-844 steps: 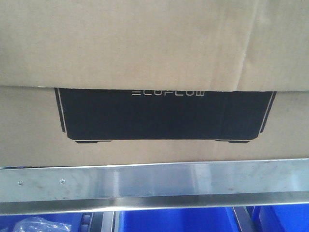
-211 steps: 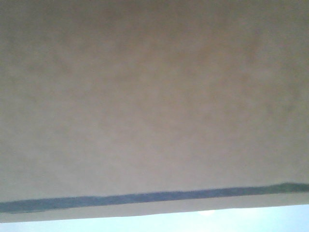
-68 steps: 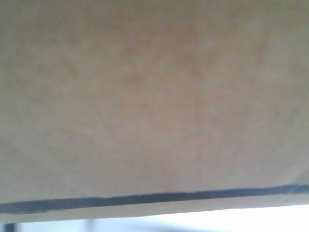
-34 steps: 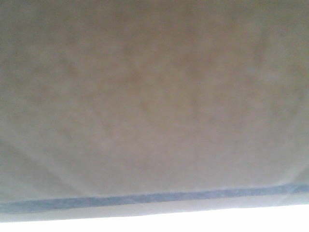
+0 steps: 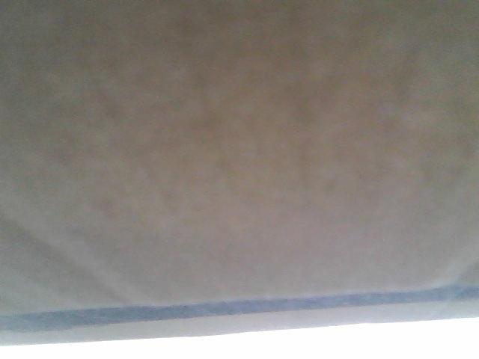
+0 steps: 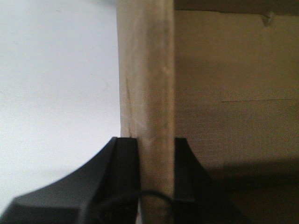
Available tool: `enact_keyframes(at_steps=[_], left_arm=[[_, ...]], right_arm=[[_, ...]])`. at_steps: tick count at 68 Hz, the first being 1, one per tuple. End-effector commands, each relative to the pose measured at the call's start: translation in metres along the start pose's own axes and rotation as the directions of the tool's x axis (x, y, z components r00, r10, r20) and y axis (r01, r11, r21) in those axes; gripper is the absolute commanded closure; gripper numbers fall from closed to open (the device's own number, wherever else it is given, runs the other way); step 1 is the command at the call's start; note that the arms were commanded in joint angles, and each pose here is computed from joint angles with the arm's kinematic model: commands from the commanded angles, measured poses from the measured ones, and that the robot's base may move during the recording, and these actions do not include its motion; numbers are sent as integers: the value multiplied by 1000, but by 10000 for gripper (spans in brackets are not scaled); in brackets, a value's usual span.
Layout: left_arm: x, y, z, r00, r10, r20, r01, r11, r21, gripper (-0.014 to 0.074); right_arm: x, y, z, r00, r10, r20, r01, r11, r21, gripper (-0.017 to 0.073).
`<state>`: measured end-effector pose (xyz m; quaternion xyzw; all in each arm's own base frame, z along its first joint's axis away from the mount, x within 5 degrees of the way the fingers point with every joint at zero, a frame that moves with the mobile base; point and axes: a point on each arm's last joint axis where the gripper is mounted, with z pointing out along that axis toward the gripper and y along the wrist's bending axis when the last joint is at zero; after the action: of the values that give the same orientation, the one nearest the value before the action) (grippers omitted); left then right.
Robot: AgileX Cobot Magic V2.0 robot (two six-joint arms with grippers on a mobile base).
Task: Grab box from left shelf to table start
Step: 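Keep holding the box with both grippers while driving to the table, then lower the box with both grippers onto the white table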
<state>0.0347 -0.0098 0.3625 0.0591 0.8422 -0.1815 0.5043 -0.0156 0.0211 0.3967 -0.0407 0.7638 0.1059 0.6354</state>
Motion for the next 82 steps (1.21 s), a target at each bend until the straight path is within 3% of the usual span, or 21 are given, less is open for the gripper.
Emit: enact_keyframes(at_steps=[1,57,71,82], left_arm=[[-21,-4,-10,984,27,175,-34,999,36,693],[-23,-7,-10,982,6,188,-19,997,69,692],[-61,-12,-3,981,83,175,-78,996,-39,692],[-96,-24,24,995,89,51,-83,992,-98,693]], right_arm=[[-23,-4,-2,985,-42,168,32,998,61,501],[-23,-4,-1,987,-41,158,32,998,62,501],[-38,-10,35,999,-12,-43,14,998,57,501],[-56,-19,83,971,21,-239,-7,998,57,501]])
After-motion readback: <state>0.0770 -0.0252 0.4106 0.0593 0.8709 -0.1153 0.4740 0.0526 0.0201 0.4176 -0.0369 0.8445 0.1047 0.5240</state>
